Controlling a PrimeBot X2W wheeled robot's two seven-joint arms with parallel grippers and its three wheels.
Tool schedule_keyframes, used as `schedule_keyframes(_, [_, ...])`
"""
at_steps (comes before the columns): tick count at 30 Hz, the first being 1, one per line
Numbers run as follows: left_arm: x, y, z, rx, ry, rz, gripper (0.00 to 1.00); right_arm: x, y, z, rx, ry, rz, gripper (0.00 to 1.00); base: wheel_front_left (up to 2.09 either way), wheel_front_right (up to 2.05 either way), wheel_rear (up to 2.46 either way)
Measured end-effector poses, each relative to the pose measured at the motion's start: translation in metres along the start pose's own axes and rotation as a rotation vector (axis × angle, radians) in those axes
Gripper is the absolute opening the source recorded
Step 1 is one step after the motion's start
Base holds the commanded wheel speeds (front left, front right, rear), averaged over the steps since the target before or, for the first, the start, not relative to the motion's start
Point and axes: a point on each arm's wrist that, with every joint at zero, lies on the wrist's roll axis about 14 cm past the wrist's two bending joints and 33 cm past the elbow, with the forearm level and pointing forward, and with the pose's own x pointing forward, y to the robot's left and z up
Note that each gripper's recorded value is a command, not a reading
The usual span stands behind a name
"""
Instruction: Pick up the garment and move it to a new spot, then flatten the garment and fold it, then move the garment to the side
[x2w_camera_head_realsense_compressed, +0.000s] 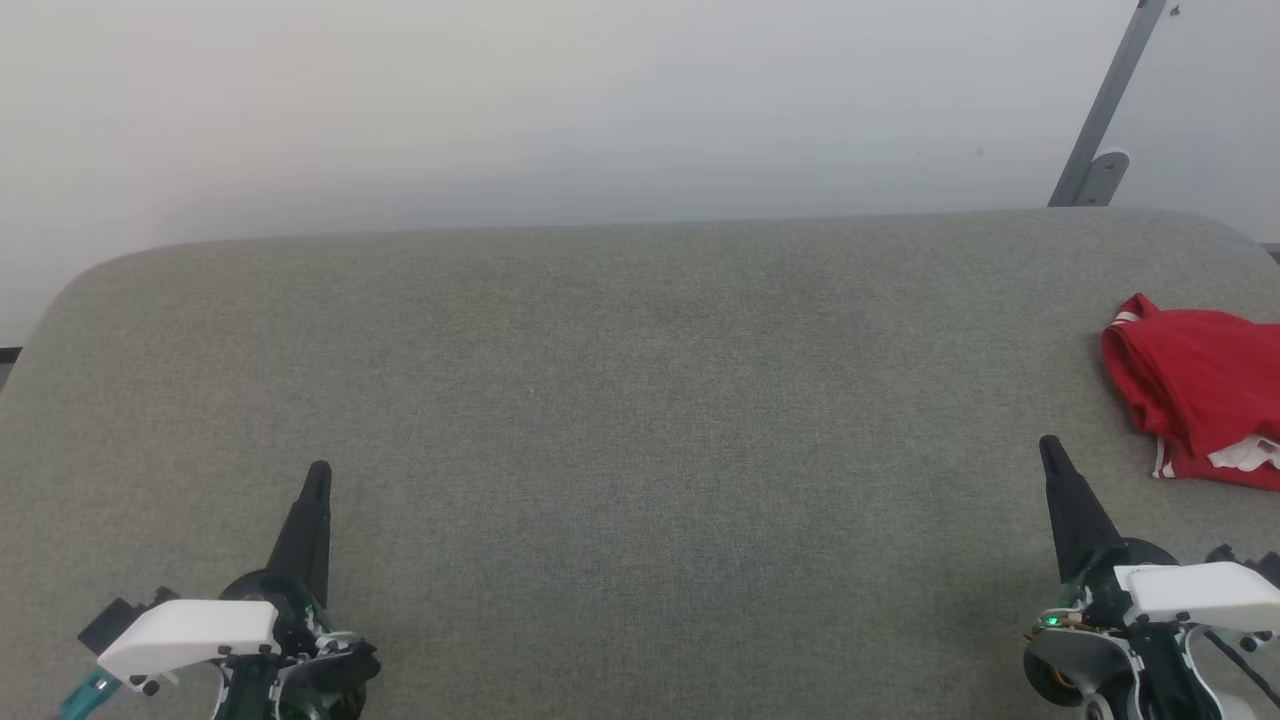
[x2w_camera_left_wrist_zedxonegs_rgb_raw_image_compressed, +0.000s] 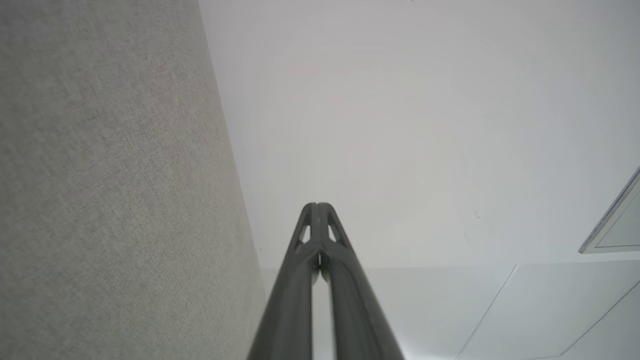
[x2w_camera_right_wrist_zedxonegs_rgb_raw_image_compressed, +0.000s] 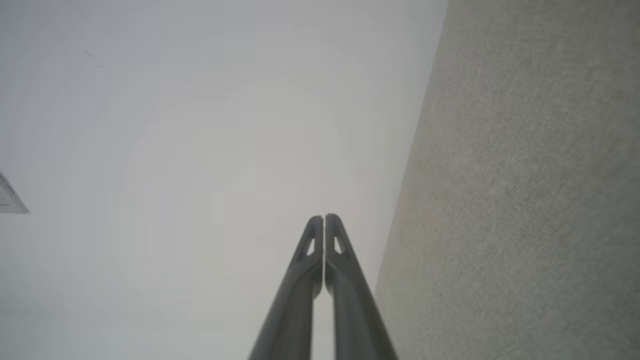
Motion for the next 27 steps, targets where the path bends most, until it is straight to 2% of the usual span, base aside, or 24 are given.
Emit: schedule_keyframes(27, [0.0001, 0.0000, -0.0002, -0.001, 0.000, 0.000, 0.00, 0.0001, 0.0003, 0.0001, 0.001, 0.000, 0.001, 0.00, 0.00, 0.00, 0.00])
